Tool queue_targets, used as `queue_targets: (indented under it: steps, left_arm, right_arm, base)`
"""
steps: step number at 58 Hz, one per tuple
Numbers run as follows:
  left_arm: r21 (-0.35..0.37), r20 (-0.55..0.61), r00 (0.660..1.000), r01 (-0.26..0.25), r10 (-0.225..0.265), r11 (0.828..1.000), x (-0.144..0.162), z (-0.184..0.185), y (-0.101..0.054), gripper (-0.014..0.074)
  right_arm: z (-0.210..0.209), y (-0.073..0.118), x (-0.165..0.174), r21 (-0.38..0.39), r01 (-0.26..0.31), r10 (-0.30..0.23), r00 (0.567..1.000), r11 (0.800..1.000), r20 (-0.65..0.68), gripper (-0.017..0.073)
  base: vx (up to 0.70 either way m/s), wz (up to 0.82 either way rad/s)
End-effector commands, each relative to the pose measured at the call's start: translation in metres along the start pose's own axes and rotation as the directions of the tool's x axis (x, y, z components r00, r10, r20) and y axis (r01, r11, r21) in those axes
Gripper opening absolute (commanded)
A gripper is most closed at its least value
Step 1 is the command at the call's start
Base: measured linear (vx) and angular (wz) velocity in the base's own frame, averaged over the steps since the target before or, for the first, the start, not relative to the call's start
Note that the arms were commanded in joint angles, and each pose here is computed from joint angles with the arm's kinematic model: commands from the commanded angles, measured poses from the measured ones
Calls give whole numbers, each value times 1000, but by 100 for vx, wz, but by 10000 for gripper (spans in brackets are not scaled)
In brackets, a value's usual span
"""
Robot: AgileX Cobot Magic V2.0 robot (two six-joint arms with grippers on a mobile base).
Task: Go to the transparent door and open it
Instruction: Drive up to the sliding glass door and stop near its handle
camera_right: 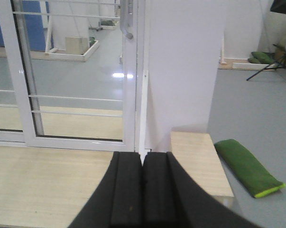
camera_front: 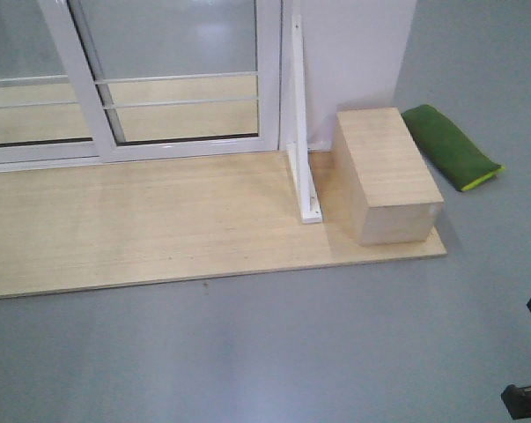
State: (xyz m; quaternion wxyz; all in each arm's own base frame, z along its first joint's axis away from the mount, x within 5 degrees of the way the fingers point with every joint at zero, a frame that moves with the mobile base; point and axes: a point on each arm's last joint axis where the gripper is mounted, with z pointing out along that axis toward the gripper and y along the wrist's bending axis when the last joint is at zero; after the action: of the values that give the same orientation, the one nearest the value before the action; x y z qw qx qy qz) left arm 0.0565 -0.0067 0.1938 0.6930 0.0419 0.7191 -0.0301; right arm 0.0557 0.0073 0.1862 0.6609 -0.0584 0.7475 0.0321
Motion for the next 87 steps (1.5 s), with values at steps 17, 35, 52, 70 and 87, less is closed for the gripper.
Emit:
queue_targets:
  steps: [17,35,52,70,87]
  left_arm:
    - [-18,85,996,24,-22,1000,-5,-1,2,-6]
    - [-18,85,996,24,-22,1000,-5,-1,2,-6]
    - [-18,85,996,24,-22,1000,-5,-1,2,-6]
    - [-18,85,996,24,-22,1000,-5,-1,2,-6]
    - [-18,85,996,24,-22,1000,-5,-1,2,-6]
  right_arm:
    - [-1,-1,-7,10,-1,0,996,1000,92,-4]
    - [-1,-1,-7,10,-1,0,996,1000,92,-4]
    - [-1,-1,-7,10,-1,0,996,1000,92,-4]
    - [-1,-1,-7,10,-1,0,996,1000,92,-4]
    - [-1,-1,-7,10,-1,0,996,1000,92,-4]
  base:
    - [48,44]
    - [50,27]
    - [50,2]
    - [45,-14]
    - [33,-13]
